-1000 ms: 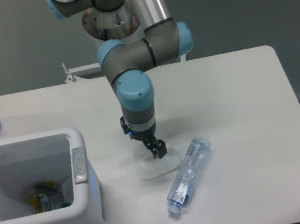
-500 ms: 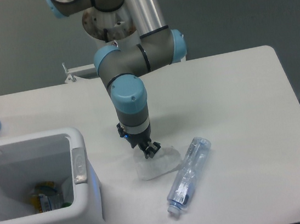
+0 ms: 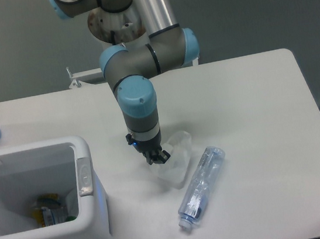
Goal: Place the trash in the trash can
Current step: 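Carry the held bag over the white trash bin, then open the gripper to drop the bag into the bin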
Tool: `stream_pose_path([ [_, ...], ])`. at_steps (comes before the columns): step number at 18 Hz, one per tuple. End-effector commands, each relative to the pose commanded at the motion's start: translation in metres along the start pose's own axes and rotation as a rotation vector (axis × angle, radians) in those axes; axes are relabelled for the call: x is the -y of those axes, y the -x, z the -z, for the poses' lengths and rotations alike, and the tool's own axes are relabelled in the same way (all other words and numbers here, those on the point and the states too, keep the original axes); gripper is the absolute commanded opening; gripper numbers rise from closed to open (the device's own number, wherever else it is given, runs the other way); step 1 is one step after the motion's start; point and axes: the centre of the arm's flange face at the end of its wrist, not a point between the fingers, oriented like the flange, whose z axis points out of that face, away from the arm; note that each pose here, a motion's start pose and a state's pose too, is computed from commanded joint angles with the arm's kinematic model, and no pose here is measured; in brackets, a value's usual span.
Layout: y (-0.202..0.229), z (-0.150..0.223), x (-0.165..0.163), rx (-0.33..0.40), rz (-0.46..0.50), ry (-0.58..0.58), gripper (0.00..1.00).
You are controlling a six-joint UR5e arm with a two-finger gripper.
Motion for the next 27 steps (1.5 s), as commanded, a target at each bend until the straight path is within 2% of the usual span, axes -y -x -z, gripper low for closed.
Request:
stream_pose_path([
  [3, 0.021, 0.048, 0.016, 0.041, 0.149, -0.124, 0.00],
  [6, 0.060, 0.110, 0.031, 0.060, 0.300, -0.309, 0.00],
  [8, 0.081, 0.165, 0.026, 0.087, 0.419, -0.421, 0.00],
  [10, 0.092, 0.196, 0.024, 0.091, 0.529, -0.491, 0.00],
  [15, 0.075, 0.310, 0.034, 0.116, 0.784, -0.682, 0.00],
  [16, 0.068, 0.324, 0.034, 0.109, 0.814, -0.707, 0.00],
  [18, 0.032, 0.335, 0.062, 0.076, 0.770, -0.725, 0.00],
  [21, -0.015, 0.323, 0.107, 0.012, 0.677, -0.712, 0.00],
  [24, -0.048, 0.300, 0.146, -0.044, 0.600, -0.681, 0.00],
  [27, -0.061, 0.282, 0.166, -0.073, 0.571, -0.658, 0.01],
])
